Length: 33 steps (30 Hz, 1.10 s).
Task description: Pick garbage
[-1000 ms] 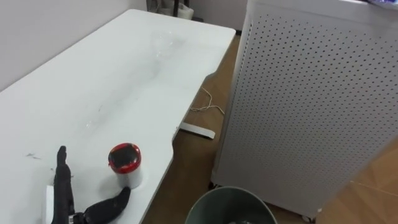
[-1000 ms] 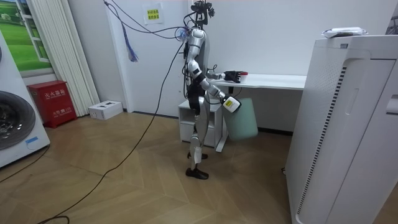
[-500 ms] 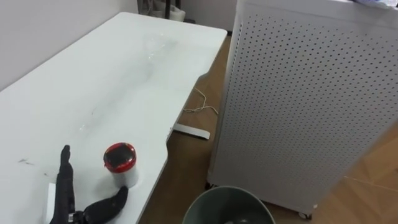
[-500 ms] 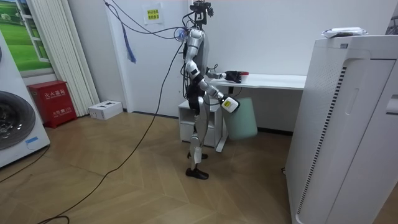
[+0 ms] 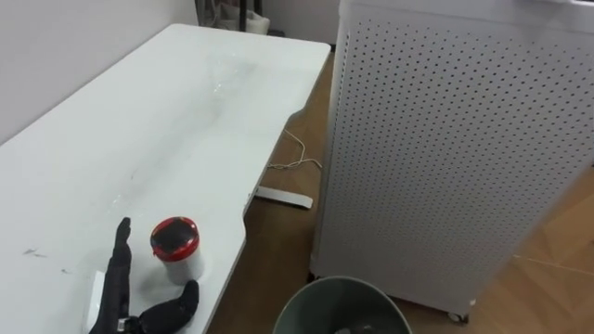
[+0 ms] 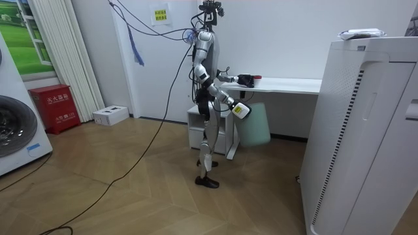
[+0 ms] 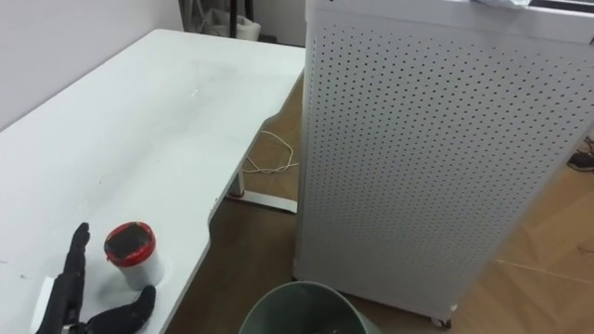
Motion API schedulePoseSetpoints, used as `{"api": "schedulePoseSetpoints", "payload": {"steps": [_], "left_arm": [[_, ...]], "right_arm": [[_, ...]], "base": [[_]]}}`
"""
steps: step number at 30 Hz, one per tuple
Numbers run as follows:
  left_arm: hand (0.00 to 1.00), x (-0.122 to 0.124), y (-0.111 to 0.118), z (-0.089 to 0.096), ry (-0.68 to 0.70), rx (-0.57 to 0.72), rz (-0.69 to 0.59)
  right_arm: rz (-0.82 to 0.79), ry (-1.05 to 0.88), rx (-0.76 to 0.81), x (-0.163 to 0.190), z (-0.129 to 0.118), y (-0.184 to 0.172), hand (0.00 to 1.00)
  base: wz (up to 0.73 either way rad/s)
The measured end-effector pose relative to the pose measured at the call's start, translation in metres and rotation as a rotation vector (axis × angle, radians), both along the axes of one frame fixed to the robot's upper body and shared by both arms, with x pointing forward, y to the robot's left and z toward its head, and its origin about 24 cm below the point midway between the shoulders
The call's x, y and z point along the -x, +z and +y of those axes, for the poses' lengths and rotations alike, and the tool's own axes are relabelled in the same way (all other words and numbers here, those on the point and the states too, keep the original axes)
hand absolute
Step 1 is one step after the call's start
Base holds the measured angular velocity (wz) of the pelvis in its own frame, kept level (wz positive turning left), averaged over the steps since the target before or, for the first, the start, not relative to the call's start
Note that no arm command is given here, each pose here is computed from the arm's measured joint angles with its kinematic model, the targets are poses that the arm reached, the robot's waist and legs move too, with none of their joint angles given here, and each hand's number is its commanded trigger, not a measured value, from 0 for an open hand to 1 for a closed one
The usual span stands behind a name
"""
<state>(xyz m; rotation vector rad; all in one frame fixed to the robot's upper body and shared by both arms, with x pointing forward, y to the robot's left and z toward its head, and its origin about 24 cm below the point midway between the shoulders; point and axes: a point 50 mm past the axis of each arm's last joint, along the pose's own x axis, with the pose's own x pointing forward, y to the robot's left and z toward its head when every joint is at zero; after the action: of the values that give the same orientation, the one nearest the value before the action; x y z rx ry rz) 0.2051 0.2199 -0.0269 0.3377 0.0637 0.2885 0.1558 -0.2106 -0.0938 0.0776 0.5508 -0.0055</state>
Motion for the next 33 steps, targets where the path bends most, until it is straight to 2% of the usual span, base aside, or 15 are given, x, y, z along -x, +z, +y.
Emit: {"api": "schedulePoseSetpoints", "payload": {"steps": [24, 33], "left_arm": [[0.0, -0.0007, 0.0013, 0.0012, -0.005, 0.0, -0.003], [0.0, -0.0043, 0.0019, 0.0028, 0.032, 0.032, -0.016]], "right_arm": [[0.001, 0.004, 0.004, -0.0003, -0.0003, -0.0001, 1.0], [-0.003, 0.005, 0.004, -0.0014, -0.0005, 0.0005, 1.0]], "base": [[0.0], [0.0]]}}
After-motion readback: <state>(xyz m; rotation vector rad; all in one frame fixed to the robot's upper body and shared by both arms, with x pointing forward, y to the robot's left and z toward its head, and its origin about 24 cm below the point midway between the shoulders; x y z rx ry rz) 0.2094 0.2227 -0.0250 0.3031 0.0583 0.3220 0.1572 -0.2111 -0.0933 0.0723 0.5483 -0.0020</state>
